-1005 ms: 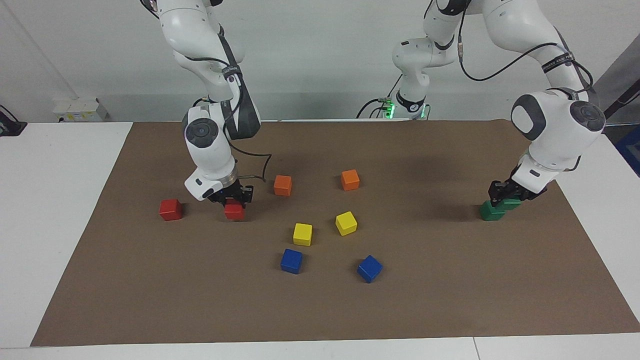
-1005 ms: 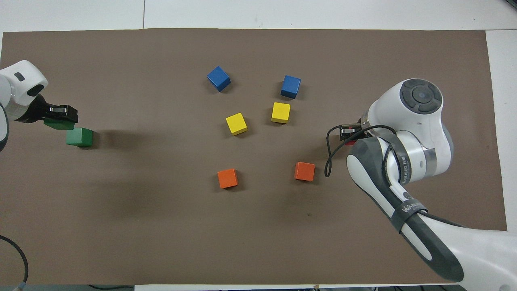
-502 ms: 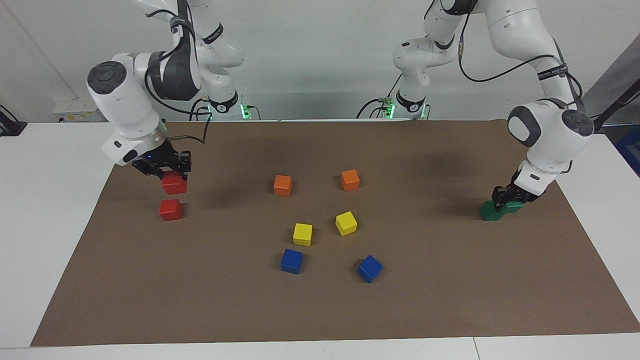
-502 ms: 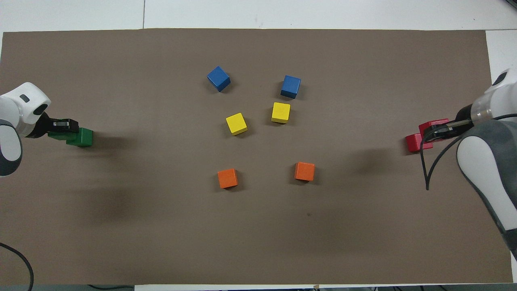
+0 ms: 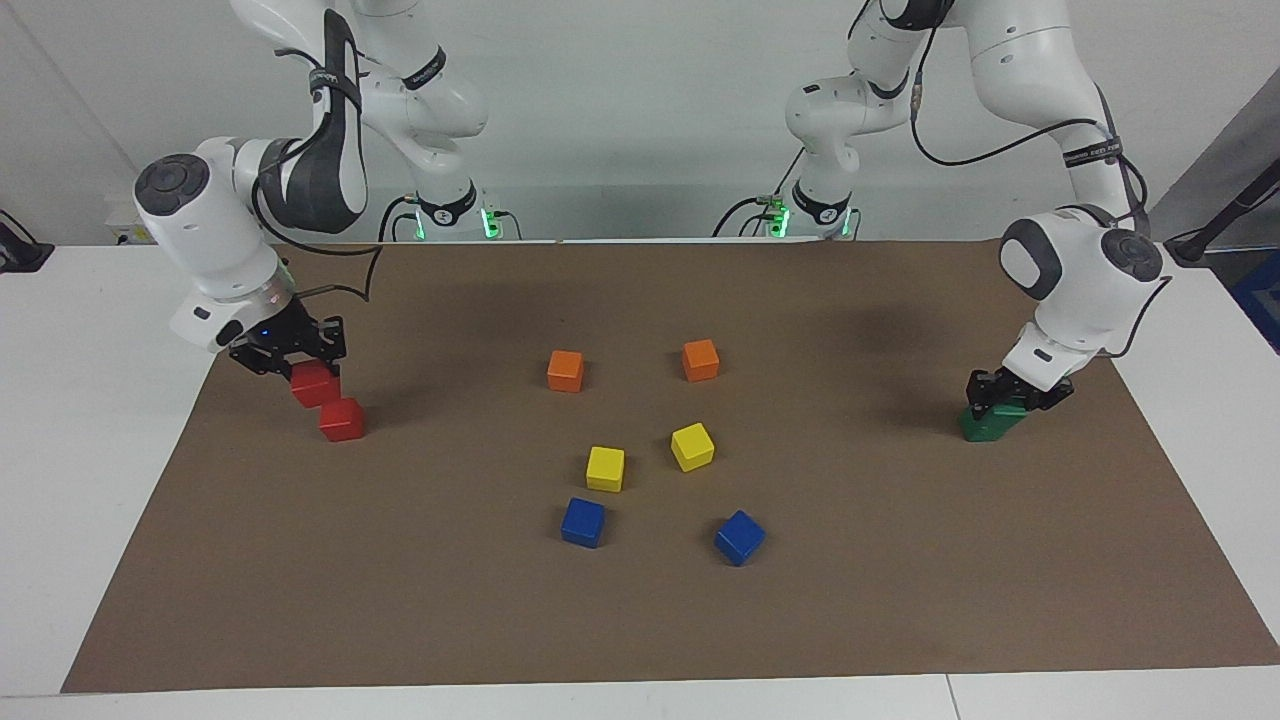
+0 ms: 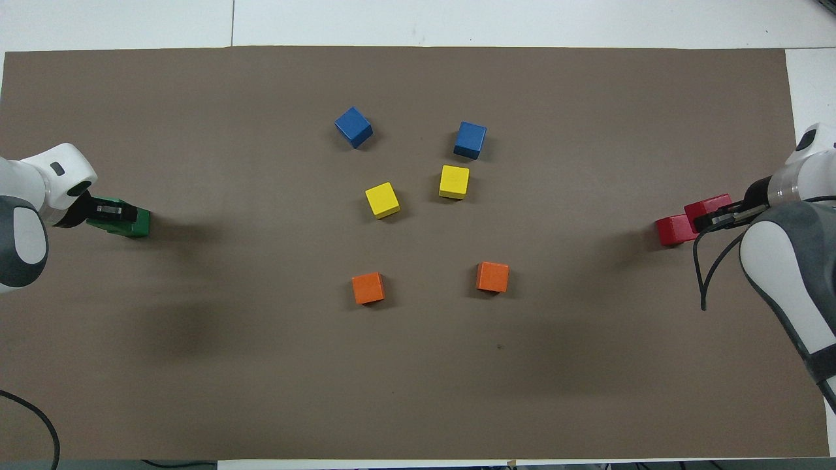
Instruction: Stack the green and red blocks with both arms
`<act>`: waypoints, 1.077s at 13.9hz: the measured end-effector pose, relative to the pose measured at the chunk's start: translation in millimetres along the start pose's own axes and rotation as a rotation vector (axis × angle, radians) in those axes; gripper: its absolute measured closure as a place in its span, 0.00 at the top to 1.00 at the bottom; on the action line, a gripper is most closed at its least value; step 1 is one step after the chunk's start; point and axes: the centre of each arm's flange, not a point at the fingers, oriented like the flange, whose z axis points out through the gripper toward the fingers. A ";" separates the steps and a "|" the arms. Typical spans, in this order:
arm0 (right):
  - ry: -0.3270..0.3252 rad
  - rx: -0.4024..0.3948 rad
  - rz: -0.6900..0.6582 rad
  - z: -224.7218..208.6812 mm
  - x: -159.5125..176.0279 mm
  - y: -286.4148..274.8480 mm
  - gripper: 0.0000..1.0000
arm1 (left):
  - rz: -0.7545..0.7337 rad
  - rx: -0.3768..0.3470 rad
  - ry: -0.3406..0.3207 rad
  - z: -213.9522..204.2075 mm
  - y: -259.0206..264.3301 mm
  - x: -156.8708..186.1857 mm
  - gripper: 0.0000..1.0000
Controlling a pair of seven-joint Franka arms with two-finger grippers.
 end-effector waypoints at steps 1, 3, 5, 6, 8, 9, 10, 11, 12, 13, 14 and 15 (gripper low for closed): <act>-0.002 0.002 0.003 8.2 -0.1 1.8 0.55 | 0.014 0.001 0.001 0.0 -0.2 0.0 0.55; -0.014 0.008 0.016 20.4 -3.1 7.9 0.55 | 0.049 0.003 0.006 1.0 -1.7 -0.5 0.58; -0.022 0.011 0.029 26.8 -7.1 13.7 0.55 | 0.060 0.002 0.002 7.3 -3.4 -3.5 0.80; -0.020 0.011 0.032 29.1 -8.4 15.2 0.55 | 0.059 0.001 -0.001 9.1 -3.5 -4.3 0.91; -0.020 0.011 0.034 33.4 -10.3 15.5 0.55 | 0.059 0.000 -0.005 9.4 -3.5 -4.7 1.00; -0.020 0.011 0.034 35.2 -10.9 15.0 0.55 | 0.059 -0.003 -0.010 8.1 -3.5 -4.6 1.00; -0.017 0.010 0.033 36.8 -11.1 14.6 0.55 | 0.059 -0.007 -0.021 2.3 -4.1 -3.2 1.00; -0.015 0.010 0.033 38.4 -11.5 14.3 0.55 | 0.059 -0.011 -0.031 -10.3 -5.7 0.5 1.00; -0.013 0.009 0.033 40.5 -12.1 13.8 0.55 | 0.058 -0.014 -0.039 -27.5 -7.8 5.4 1.00; -0.011 0.008 0.033 43.0 -12.9 13.4 0.55 | 0.058 -0.015 -0.042 -50.7 -10.3 11.6 1.00; -0.011 0.008 0.033 45.4 -13.7 12.9 0.55 | 0.057 -0.012 -0.034 -78.6 -12.4 17.5 1.00; -0.011 0.008 0.035 46.8 -14.2 12.5 0.55 | 0.056 -0.007 -0.020 -104.3 -13.3 20.3 1.00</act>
